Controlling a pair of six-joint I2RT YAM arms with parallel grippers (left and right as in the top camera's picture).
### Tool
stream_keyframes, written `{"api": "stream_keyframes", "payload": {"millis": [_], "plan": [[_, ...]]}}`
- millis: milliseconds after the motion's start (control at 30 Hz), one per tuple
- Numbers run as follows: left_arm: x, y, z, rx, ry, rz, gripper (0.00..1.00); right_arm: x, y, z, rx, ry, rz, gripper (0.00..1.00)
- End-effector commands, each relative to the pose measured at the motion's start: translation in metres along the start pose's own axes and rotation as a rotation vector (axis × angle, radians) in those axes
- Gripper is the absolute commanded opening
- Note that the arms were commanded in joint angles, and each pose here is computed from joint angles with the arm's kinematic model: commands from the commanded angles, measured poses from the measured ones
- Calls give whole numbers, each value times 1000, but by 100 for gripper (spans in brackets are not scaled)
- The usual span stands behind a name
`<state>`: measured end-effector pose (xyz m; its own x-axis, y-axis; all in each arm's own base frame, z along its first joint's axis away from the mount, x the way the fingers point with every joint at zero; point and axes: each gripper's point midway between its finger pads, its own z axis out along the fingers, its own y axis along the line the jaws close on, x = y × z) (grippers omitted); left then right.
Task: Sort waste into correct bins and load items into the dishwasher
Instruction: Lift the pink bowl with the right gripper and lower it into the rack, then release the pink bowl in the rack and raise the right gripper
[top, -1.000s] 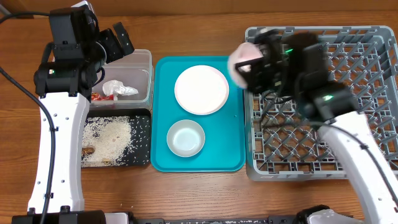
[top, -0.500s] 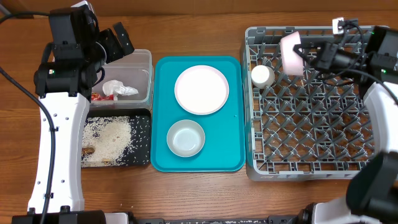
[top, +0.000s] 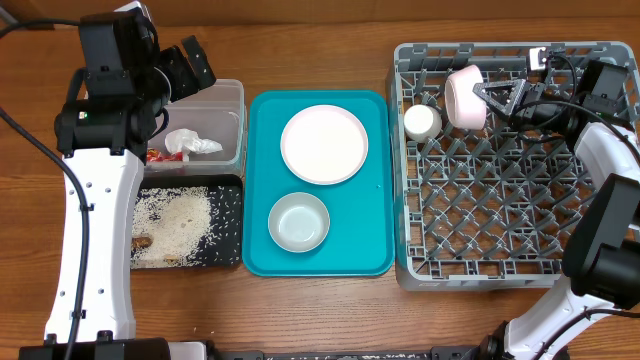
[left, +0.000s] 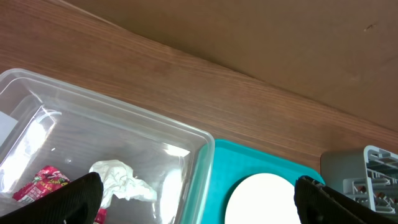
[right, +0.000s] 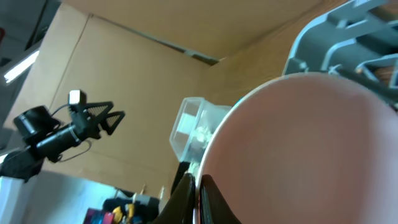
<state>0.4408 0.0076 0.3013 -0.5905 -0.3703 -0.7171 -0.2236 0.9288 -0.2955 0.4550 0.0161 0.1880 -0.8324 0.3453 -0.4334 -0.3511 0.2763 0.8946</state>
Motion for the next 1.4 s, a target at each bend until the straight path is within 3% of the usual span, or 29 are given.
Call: {"api": "stream_keyframes", "payload": {"millis": [0,167,500,767,967,1167,1367], "plan": [[-3,-2,-1,-4,-13,20,100,-7,-21,-5,129,-41,17,4],[-3,-2,-1,-4,-13,20,100,-8,-40,-12,232,-68,54,4],[-3,-2,-1,-4,-13,20,100,-14,-50,-42,271,-124,93,6],[-3,-2,-1,-4,-13,20,100,-12,-61,-79,303,-182,194,27],[-3,-2,-1,-4,-13,20,100,-15,-65,-107,328,-238,221,50],[-3,-2,-1,-4,-13,20,100,-25,-61,-131,462,-299,190,52],[-3,-2,-1,-4,-13,20,100,-26,-33,-125,737,-257,35,50]]}}
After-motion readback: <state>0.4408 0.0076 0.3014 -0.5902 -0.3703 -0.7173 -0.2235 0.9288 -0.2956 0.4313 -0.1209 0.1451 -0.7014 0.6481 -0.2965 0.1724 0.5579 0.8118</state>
